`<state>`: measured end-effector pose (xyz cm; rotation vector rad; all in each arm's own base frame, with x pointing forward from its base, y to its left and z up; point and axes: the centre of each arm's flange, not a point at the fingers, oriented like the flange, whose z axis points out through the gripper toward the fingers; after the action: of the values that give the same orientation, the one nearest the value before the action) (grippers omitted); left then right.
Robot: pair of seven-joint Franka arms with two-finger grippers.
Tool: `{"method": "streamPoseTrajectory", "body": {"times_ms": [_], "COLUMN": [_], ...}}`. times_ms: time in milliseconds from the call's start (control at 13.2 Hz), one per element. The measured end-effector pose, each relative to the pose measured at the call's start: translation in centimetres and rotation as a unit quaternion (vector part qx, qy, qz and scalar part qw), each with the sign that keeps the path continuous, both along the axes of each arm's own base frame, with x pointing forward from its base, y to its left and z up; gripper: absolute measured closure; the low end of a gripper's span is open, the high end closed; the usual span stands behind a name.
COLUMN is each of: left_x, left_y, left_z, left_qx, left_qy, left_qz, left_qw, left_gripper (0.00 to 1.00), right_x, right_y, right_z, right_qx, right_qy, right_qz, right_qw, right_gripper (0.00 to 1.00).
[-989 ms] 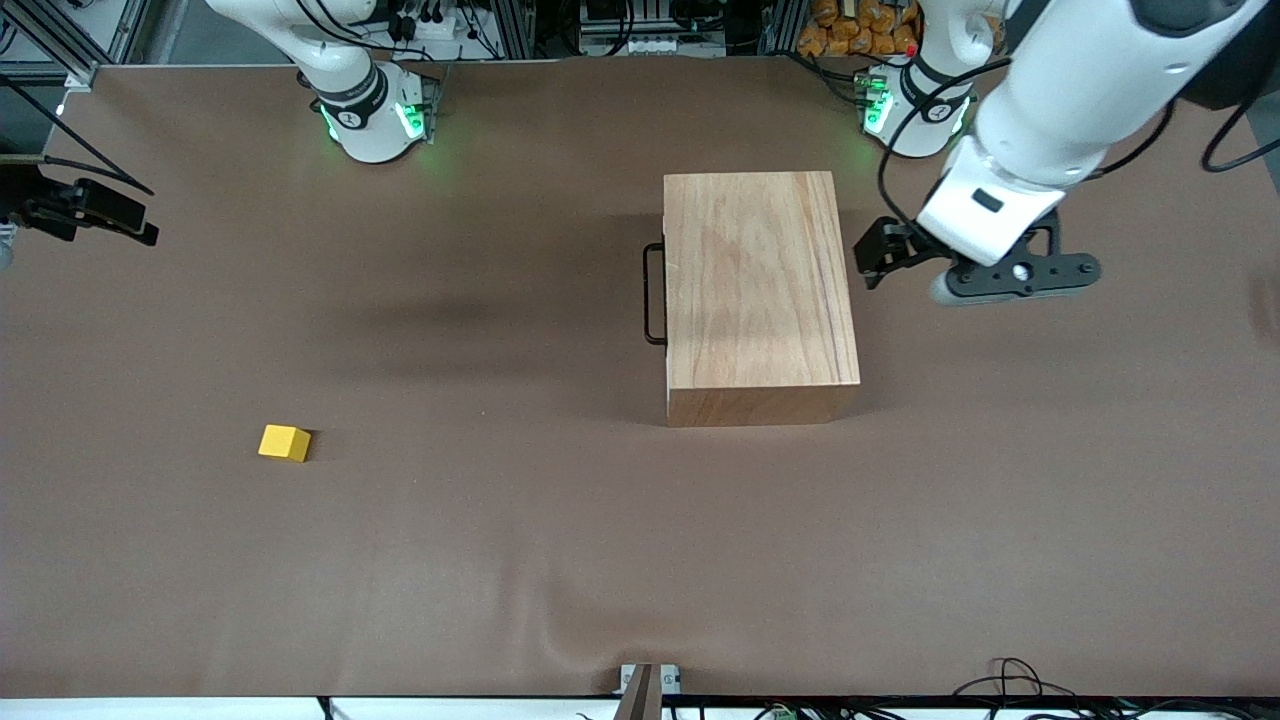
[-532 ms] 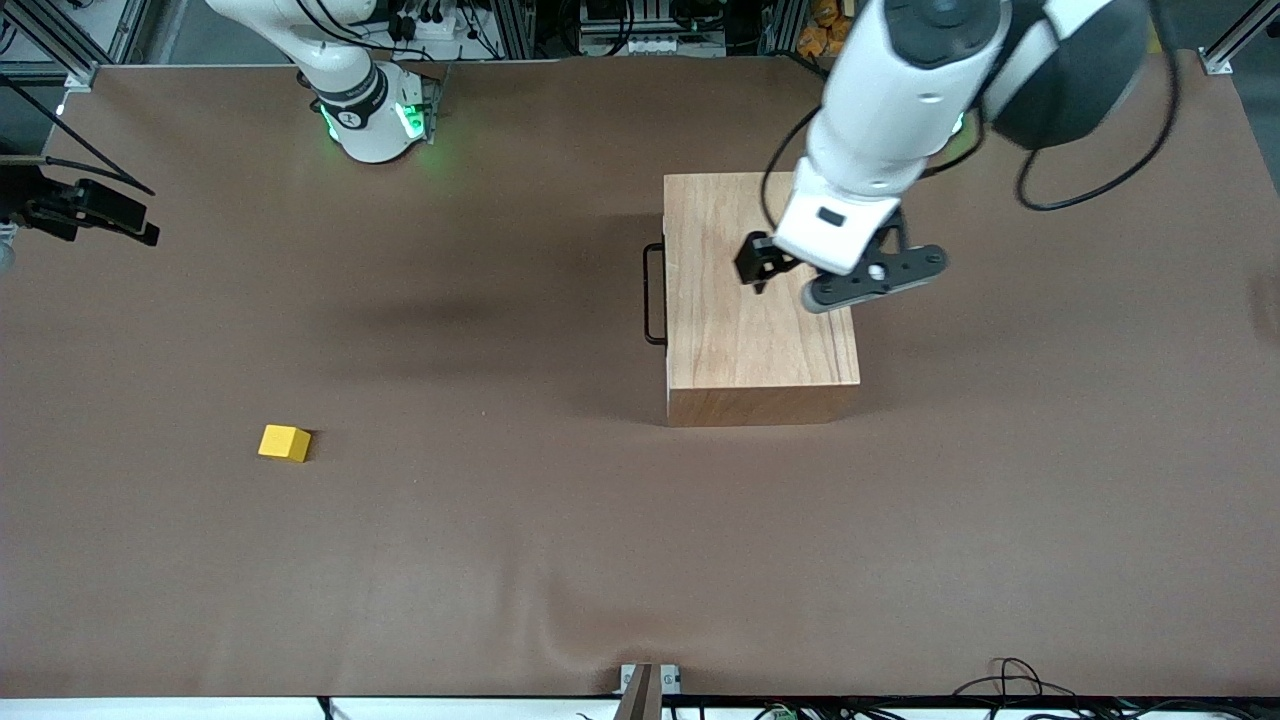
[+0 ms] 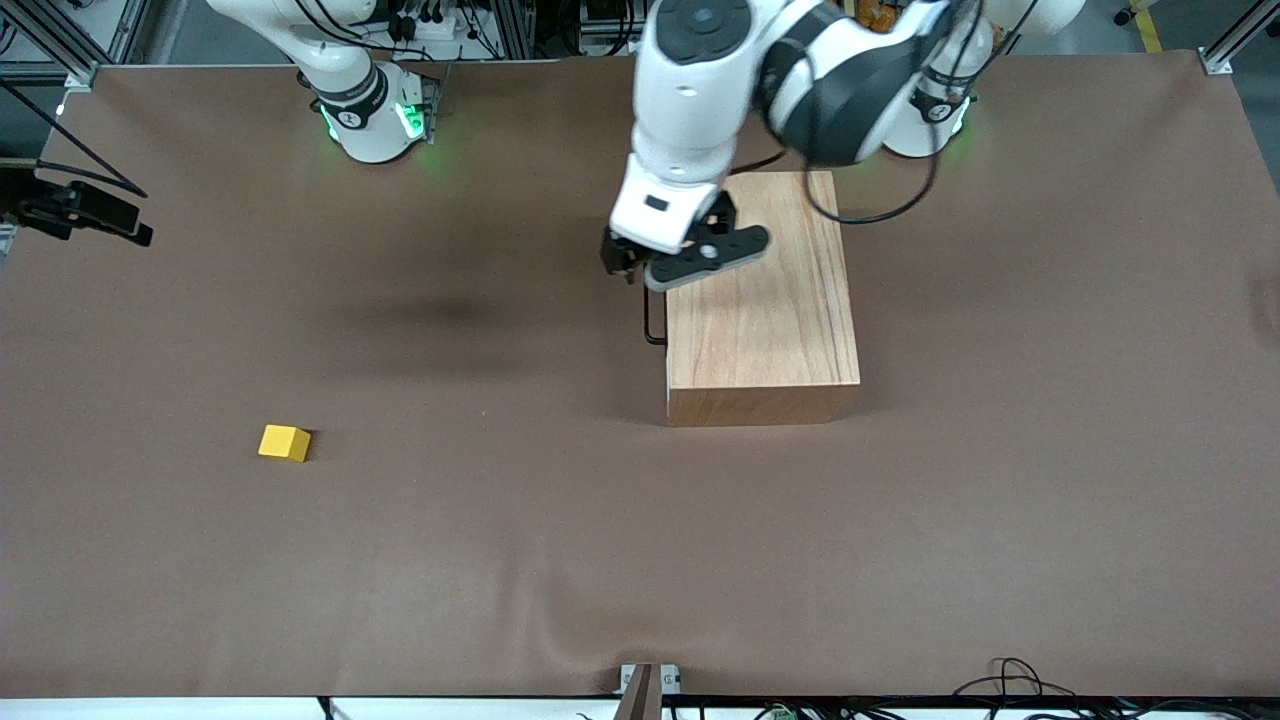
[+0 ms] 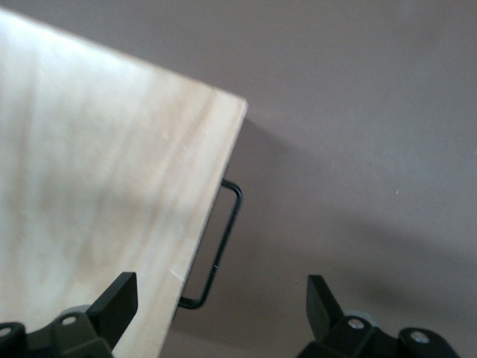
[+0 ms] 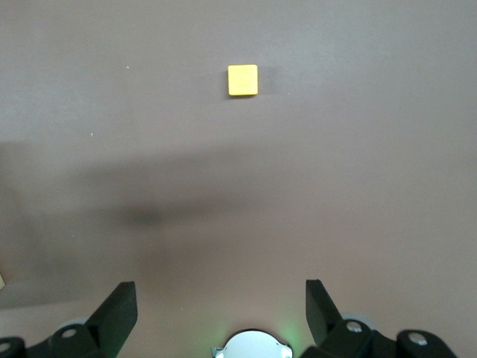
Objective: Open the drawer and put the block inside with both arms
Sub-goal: 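Reach the left gripper across the box to the black drawer handle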
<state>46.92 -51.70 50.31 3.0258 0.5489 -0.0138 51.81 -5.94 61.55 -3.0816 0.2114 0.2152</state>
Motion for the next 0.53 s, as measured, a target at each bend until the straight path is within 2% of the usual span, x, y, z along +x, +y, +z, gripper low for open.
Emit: {"method": "streamPoseTrajectory", "body": {"times_ms": [304, 532], "left_x": [-1.8, -2.9], "left_y": [-5.3, -7.6], "left_z": [-5.4, -9.7], "left_qx": [0.017, 0.049], "left_qy": [-0.01, -0.032], "left_qz": [0.021, -0.006], "left_qw": [1.0, 0.998], "left_gripper": [0.0, 0.0], "right_x": [-0.2, -0.5], "right_y": [-0.9, -0.3], "right_z": [-0.1, -0.5], "right_qx": [0.001, 0.003], "right_qy": [0.005, 0.022], "right_qz": [-0.008, -0.003], "right_qw": [1.0, 1.0], "right_gripper": [0.0, 0.0]}}
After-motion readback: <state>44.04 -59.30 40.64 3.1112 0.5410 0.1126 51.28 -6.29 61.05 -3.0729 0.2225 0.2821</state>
